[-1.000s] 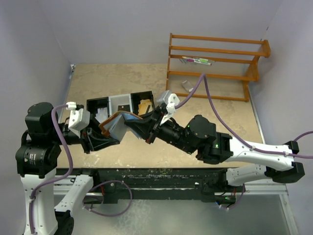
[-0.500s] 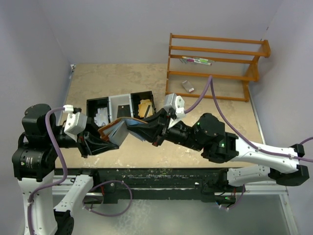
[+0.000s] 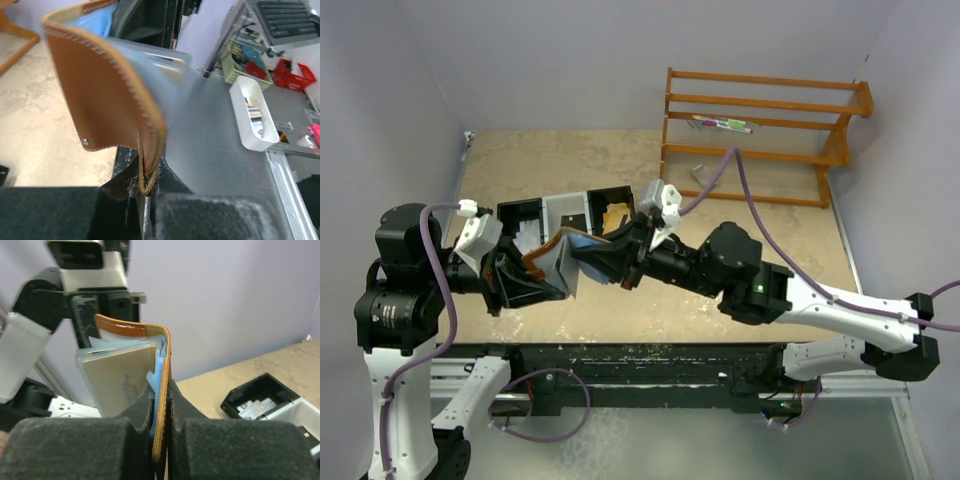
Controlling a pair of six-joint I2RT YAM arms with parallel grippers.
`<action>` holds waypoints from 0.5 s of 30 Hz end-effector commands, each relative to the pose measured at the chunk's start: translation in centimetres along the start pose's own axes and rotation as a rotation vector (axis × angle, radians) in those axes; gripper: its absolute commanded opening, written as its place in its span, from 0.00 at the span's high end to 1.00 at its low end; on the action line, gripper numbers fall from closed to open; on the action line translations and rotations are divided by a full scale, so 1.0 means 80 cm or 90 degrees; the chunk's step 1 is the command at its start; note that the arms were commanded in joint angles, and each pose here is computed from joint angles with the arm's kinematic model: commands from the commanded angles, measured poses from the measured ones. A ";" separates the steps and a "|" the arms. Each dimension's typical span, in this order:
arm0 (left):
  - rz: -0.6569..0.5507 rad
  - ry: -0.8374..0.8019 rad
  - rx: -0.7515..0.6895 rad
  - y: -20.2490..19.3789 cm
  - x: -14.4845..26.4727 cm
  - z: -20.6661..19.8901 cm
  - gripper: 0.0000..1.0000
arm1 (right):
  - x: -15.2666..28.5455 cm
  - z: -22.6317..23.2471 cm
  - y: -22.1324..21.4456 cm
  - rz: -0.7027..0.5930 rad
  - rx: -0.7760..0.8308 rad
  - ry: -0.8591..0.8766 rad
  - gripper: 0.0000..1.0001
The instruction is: Take the credit cards out of the card holder
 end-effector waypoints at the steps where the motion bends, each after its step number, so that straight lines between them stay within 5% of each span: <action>1: 0.020 0.103 -0.020 0.006 0.003 0.022 1.00 | -0.020 -0.006 -0.016 0.034 -0.097 0.045 1.00; 15: 0.068 0.372 -0.005 -0.003 0.021 0.068 1.00 | 0.005 -0.039 -0.027 0.042 -0.138 0.027 0.81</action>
Point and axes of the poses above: each gripper's point midway between its finger pads, its own x axis back along the fingers, its own z axis along the line the jaws close on, y = z × x, the point moved 9 cm from there along x, back along the fingers, and after that the axes turned 3 degrees about -x, right-handed, at the moved point
